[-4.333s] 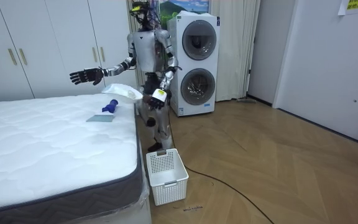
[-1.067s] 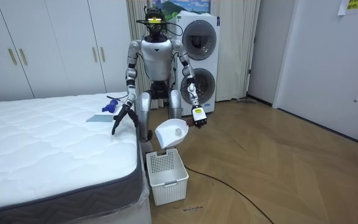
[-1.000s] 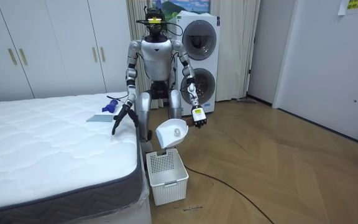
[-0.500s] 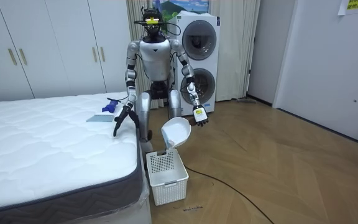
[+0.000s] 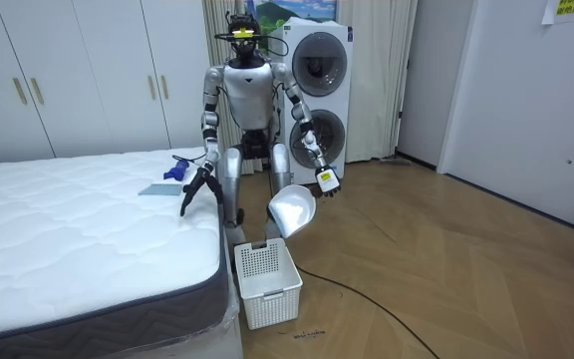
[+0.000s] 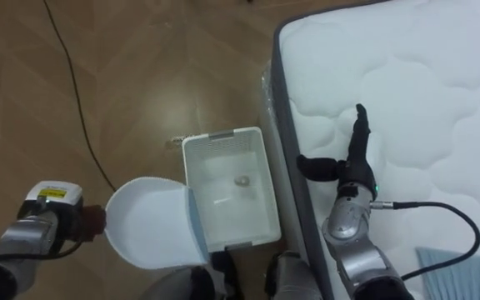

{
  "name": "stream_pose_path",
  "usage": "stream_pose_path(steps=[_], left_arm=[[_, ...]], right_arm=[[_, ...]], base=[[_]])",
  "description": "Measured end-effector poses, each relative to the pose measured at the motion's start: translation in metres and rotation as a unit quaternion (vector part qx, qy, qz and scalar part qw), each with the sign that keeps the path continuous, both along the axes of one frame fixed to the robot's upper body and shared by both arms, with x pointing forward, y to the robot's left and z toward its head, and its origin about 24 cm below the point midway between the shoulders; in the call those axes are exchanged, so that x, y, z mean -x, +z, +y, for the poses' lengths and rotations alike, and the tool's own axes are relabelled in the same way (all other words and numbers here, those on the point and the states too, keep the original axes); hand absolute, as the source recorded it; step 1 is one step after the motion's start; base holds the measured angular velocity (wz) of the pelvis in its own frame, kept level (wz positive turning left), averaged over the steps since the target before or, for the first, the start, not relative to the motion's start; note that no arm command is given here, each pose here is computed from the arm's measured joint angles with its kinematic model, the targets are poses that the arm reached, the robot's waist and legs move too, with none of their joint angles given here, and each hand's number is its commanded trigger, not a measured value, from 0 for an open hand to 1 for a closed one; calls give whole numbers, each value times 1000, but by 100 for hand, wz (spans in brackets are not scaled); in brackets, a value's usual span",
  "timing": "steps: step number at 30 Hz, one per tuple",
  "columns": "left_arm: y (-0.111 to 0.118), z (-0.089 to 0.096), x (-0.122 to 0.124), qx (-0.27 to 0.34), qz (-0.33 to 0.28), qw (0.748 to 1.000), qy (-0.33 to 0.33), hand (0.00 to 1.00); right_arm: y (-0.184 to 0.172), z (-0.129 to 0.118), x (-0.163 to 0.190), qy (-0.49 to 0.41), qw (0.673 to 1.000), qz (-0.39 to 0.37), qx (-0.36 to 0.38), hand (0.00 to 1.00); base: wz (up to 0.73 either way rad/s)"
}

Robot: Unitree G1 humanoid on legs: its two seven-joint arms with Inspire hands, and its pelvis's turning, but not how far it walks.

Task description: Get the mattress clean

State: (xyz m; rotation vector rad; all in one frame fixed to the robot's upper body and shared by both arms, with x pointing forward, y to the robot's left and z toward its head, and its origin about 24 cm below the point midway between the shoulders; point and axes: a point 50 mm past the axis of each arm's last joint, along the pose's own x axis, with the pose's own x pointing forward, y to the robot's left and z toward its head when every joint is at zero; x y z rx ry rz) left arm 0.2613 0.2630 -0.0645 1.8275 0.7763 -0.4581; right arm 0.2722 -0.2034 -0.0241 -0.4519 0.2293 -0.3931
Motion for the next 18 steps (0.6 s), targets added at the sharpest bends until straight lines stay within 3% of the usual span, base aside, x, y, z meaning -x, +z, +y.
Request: stream_pose_path(steps=[11,18], left_arm=[[2,-1,-3,-2,-8,1000,-8,100],[8,-3,-8,13,-64,997,-32,100]], right_arm=[[-2,2,2,-19,1000,-4,5,0],[-1,-2,2,-42,999,-8,-15,0]], base=[[0],[-3]])
